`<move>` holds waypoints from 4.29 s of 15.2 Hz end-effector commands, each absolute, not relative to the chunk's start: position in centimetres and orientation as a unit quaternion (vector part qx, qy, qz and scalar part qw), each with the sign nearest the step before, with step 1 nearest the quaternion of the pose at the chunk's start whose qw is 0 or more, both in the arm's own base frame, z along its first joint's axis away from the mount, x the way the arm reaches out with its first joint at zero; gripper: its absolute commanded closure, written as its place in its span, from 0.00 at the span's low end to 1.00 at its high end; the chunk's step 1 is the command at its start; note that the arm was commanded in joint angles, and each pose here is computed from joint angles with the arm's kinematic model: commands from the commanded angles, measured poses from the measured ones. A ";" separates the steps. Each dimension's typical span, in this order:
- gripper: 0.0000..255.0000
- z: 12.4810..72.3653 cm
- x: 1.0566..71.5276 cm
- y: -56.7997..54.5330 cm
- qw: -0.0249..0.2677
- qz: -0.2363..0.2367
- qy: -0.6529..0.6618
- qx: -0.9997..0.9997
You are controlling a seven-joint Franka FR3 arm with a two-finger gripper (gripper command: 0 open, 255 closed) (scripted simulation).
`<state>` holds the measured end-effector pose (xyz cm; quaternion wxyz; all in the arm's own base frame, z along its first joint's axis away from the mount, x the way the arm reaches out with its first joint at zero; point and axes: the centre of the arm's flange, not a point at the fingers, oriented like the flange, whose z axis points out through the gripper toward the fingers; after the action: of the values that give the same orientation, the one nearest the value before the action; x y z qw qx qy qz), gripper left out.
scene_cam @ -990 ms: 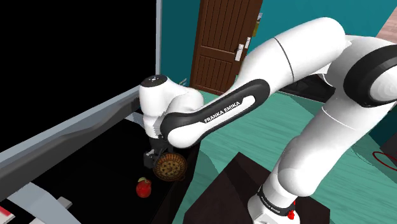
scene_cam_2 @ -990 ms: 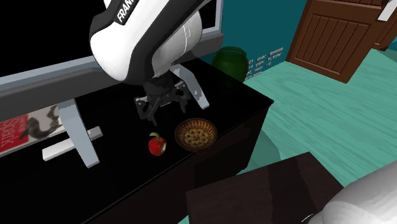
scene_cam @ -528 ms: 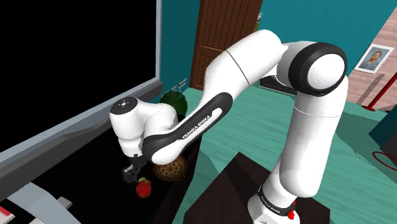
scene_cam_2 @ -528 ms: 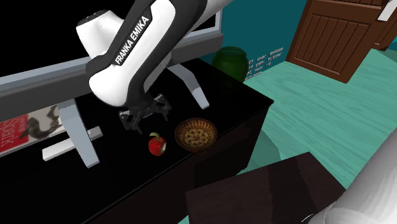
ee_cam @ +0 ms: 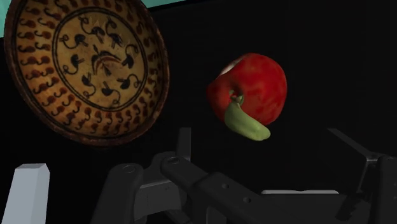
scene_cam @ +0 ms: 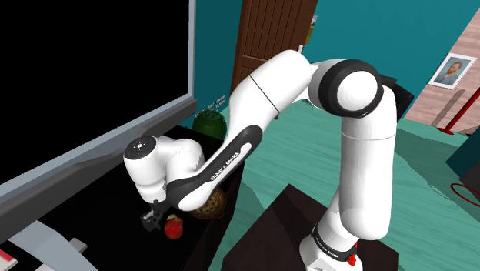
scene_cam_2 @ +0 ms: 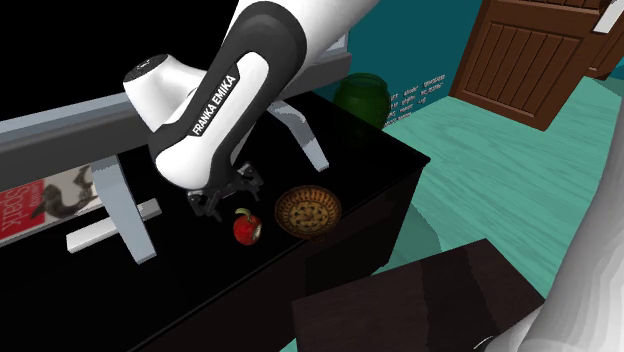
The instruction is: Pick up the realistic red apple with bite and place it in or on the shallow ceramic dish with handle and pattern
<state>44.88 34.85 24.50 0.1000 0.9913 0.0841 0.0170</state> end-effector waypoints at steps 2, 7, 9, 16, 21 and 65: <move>0.00 23.1 44.9 34.6 0.100 0.017 0.084 0.991; 0.00 23.1 44.9 34.6 0.100 0.017 0.084 0.991; 0.00 23.1 44.9 34.6 0.100 0.017 0.084 0.991; 1.00 23.1 44.9 34.6 0.100 0.017 0.084 0.991; 1.00 24.2 44.9 34.6 0.100 0.017 0.084 0.991; 1.00 33.8 46.4 18.8 0.100 0.017 0.084 0.991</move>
<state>46.36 18.78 34.32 0.1002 0.9913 0.0842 0.0168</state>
